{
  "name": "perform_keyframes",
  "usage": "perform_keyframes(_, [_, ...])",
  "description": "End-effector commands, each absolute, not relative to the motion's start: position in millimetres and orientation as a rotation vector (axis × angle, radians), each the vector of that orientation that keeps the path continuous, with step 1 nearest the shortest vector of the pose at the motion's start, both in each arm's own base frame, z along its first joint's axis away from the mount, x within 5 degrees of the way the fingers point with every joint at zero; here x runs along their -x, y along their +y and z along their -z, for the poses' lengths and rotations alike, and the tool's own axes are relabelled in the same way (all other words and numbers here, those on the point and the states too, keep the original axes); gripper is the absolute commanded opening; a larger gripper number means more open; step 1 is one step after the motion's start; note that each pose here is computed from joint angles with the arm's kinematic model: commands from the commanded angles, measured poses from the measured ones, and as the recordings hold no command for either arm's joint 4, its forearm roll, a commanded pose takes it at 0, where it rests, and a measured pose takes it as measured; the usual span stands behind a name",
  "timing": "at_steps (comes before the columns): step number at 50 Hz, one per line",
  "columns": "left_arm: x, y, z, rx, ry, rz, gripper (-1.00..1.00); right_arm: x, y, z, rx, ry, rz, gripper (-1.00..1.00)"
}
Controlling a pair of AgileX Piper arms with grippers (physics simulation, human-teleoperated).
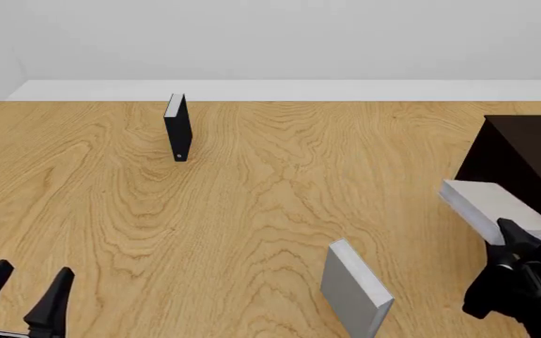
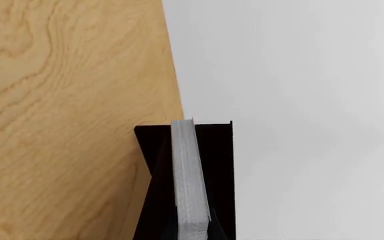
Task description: Pick up the book on the right and place it on the cabinet shelf.
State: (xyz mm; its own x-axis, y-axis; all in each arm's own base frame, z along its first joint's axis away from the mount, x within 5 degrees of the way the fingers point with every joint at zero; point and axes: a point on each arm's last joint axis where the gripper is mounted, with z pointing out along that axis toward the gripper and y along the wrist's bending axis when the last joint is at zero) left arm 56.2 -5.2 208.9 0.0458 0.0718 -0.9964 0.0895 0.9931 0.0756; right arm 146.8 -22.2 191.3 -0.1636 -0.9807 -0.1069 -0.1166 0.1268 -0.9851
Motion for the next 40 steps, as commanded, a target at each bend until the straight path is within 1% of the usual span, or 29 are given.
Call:
perform_keyframes(1, [-56, -6, -209, -0.135, 1.526, 0.02, 1.0, -149, -24, -189, 1.093, 1.468, 1.174, -1.0])
perform_keyframes(25, [-56, -6, -208, -0.147, 1.539, 0.005, 1.0, -157, -26, -170, 1.108, 1.474, 1.187, -1.0])
perform_keyframes(40, [-56, -5, -208, -0.148, 1.539, -0.001, 1.0, -160, -31, -169, 1.084, 1.476, 1.217, -1.0])
